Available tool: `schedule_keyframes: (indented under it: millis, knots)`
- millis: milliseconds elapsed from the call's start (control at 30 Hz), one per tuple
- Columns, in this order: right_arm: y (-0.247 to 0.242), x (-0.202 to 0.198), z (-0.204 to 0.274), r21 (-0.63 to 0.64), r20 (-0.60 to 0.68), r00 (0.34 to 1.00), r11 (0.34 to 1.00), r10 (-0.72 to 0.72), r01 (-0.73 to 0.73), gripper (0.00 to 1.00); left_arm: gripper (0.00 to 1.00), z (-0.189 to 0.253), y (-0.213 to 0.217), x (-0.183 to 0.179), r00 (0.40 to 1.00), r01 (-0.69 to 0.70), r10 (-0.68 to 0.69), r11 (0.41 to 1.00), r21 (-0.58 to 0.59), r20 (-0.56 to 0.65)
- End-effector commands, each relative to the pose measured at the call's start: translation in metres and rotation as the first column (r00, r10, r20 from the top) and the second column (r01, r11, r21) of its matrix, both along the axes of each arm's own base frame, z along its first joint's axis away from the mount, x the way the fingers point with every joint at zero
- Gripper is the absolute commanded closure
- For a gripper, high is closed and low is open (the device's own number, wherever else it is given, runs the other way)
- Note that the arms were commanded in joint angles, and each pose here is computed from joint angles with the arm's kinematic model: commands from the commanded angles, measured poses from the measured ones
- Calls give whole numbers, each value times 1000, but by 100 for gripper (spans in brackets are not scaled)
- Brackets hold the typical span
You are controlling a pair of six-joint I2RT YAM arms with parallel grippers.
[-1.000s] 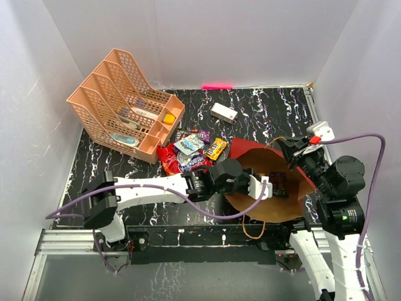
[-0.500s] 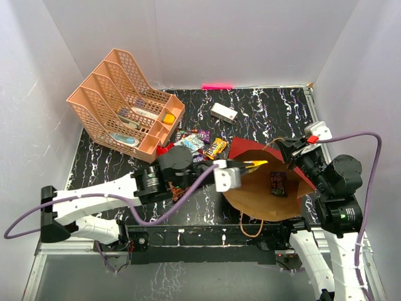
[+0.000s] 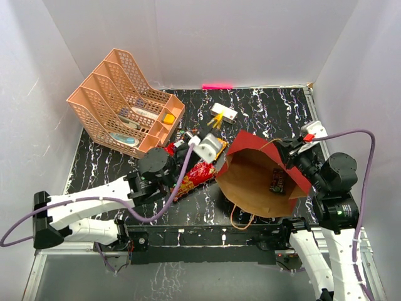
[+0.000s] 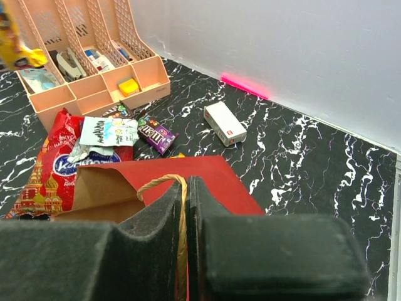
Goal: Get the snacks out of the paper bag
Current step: Place the snack at the center of the board.
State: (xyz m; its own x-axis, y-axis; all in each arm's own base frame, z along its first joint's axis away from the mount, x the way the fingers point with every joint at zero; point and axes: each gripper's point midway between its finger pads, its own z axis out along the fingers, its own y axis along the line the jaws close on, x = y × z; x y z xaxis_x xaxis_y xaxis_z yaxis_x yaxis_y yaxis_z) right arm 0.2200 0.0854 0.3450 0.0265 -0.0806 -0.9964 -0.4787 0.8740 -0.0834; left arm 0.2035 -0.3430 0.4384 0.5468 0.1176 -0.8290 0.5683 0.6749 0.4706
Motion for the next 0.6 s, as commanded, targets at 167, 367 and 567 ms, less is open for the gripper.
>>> schedule_keyframes:
  millis: [167, 367, 567]
  knots:
    - [-2, -1, 11, 5, 52, 999, 1000, -12, 12, 92, 100, -71, 120, 135, 759, -569, 512, 821, -30, -403]
    - [-1, -5, 15, 14, 57, 998, 1000, -7, 6, 92, 100, -135, 122, 166, 674, -538, 520, 832, 134, -525]
    - [0, -7, 15, 20, 57, 998, 1000, -3, 2, 92, 100, -174, 116, 180, 631, -529, 558, 818, 227, -539]
